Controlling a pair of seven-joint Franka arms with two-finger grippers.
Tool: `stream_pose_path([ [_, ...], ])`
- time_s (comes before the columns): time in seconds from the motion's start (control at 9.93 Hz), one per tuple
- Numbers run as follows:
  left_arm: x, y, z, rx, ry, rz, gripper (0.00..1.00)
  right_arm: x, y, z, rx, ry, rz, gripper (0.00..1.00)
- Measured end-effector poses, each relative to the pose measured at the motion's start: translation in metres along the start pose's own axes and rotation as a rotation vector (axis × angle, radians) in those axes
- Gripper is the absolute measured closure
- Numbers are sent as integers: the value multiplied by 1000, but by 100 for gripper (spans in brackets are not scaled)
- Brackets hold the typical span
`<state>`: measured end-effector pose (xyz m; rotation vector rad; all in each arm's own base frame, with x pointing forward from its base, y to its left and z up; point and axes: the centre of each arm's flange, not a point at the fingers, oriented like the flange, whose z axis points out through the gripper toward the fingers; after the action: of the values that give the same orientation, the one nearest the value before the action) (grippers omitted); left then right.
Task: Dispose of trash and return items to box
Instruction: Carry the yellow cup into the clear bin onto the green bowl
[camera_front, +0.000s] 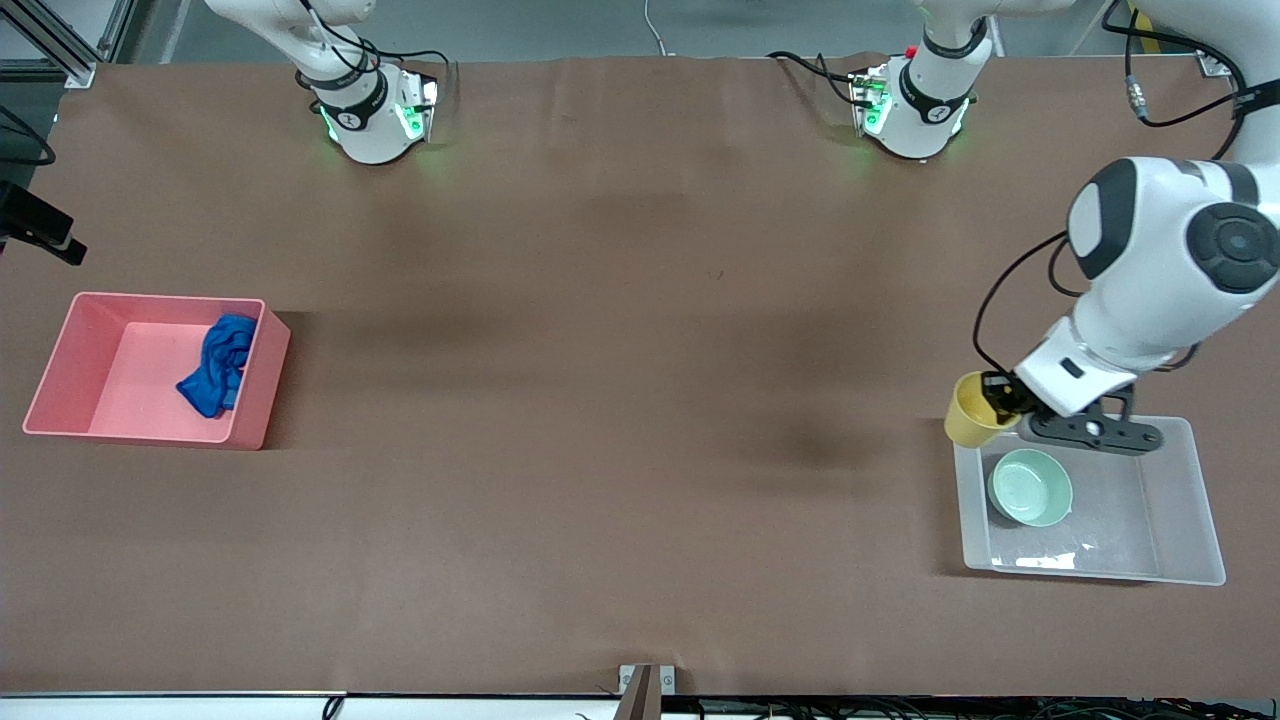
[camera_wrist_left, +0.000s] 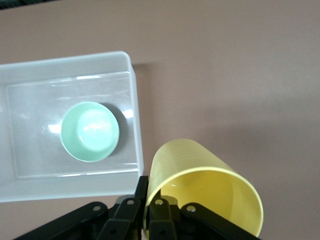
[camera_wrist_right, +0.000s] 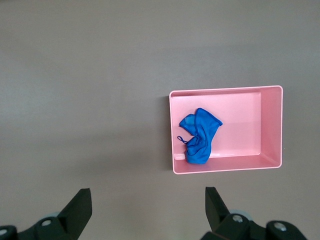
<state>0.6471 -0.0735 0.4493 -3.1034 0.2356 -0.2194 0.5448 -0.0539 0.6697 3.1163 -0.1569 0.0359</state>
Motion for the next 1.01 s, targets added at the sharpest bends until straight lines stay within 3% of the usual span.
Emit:
stream_pose_path([
  [0.3, 24, -55, 6, 32, 24, -65, 96, 0, 1, -1, 0, 2, 1, 0],
  [0.71, 39, -104, 73, -12, -29, -33, 96, 0, 0, -1, 0, 4, 0, 0],
  [1.01, 31, -131, 115, -8, -89, 22, 96, 0, 0, -1, 0, 5, 1, 0],
])
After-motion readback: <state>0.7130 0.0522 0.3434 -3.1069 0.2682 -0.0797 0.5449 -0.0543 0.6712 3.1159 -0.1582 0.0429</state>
